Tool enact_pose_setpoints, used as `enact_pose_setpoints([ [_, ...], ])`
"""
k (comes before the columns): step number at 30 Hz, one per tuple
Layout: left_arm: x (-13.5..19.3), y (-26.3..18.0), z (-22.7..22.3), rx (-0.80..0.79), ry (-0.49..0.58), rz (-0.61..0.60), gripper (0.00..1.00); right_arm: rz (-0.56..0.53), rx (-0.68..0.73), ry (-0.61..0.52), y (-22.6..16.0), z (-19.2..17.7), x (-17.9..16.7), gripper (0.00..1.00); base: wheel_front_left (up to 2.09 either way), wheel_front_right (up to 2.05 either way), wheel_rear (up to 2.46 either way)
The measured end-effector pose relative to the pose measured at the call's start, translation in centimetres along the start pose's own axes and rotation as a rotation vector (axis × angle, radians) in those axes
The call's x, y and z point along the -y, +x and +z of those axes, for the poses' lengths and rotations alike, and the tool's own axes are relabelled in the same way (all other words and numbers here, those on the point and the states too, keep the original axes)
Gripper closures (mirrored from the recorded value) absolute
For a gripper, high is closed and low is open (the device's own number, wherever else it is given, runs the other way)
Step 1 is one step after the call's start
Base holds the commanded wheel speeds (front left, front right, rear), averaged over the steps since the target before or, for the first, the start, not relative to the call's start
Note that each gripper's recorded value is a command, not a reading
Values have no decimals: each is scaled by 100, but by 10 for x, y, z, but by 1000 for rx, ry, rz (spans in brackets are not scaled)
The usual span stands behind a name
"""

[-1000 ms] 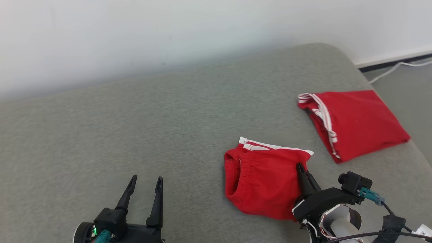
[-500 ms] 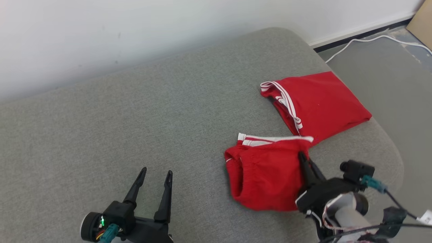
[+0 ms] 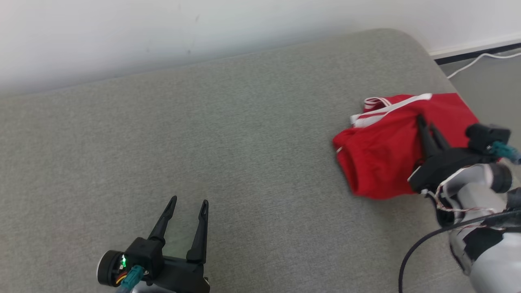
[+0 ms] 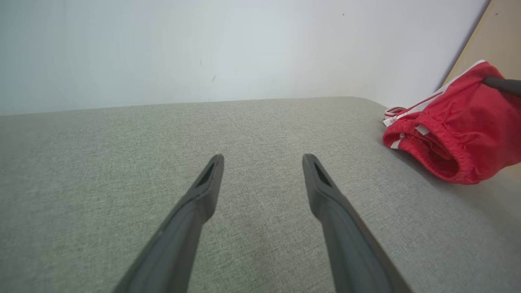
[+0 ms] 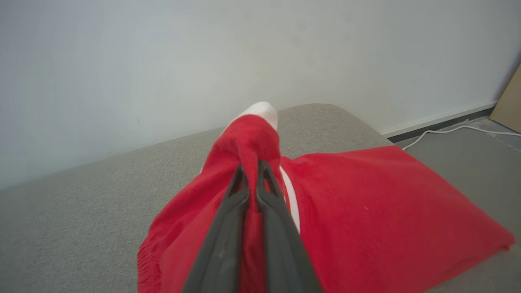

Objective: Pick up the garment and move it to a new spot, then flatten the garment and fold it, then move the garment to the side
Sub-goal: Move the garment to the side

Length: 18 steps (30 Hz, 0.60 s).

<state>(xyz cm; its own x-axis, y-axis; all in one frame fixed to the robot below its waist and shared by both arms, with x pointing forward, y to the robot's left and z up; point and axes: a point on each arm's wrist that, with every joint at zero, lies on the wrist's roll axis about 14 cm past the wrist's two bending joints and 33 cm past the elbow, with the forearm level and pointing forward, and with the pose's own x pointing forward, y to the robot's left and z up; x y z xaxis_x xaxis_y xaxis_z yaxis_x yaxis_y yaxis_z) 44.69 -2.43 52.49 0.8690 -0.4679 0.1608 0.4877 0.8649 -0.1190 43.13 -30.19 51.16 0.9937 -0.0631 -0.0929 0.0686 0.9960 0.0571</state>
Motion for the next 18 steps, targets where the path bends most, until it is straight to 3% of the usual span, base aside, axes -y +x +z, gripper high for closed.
enact_pose_setpoints([
  [10, -25, -4, -11, -23, 8, 57, 0, -106, -57, -138, 35, 11, 51, 100, 0, 0, 0],
  [11, -27, -4, -12, -27, 9, 61, 0, -118, -68, -149, 37, 10, 55, 66, 0, 0, 0],
  [12, -29, -4, -14, -31, 11, 65, 0, -135, -73, -153, 39, 10, 61, 47, 0, 0, 0],
  [13, -31, -4, -16, -34, 13, 67, 0, -148, -70, -163, 42, 14, 66, 0, 0, 0, 0],
  [18, -39, -4, -20, -41, 20, 84, 0, -204, -32, -213, 53, 34, 87, 0, 0, 0, 0],
])
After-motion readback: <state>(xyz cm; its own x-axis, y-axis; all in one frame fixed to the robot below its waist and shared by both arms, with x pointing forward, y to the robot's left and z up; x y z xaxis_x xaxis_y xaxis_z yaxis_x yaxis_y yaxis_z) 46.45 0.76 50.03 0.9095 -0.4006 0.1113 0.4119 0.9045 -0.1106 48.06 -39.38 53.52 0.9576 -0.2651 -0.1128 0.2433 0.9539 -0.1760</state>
